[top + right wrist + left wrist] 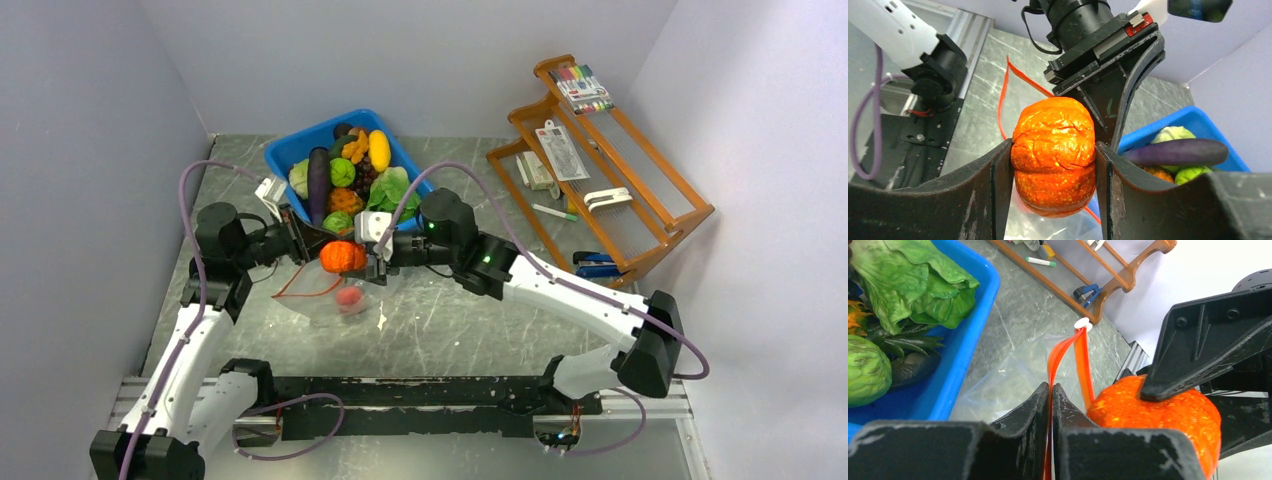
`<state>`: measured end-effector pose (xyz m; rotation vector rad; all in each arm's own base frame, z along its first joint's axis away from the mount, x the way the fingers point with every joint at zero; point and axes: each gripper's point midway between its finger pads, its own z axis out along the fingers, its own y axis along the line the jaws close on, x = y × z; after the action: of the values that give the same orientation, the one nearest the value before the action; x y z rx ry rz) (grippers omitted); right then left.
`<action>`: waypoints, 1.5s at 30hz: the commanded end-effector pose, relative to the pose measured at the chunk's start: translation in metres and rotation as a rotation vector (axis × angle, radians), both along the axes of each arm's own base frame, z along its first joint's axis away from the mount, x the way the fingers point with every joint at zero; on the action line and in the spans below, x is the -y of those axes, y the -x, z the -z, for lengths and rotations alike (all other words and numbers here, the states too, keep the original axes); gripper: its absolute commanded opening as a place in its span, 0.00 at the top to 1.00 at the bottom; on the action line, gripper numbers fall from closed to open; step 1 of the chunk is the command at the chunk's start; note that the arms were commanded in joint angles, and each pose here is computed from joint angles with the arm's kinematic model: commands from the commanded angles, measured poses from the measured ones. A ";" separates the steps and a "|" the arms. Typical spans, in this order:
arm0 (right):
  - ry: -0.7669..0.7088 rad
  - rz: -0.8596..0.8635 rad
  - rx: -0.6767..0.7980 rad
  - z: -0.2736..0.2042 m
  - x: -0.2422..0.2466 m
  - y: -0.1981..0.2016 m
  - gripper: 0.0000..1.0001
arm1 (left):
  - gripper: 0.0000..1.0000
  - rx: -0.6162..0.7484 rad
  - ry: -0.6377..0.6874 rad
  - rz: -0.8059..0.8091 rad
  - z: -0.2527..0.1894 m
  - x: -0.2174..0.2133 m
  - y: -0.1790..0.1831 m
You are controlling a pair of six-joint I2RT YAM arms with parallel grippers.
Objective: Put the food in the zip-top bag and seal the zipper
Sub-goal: Place the fake fruit in the zipper food storage bag.
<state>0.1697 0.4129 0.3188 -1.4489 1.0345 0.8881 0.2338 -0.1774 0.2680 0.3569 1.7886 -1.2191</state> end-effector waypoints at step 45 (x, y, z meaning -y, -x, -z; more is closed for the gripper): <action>0.222 -0.099 0.098 0.040 0.000 0.011 0.61 | 0.93 0.098 -0.039 0.049 -0.015 0.001 0.016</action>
<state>0.1613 0.4197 0.2884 -1.6978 0.9220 0.7752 0.2216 -0.1756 0.2575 0.4224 1.8140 -1.1906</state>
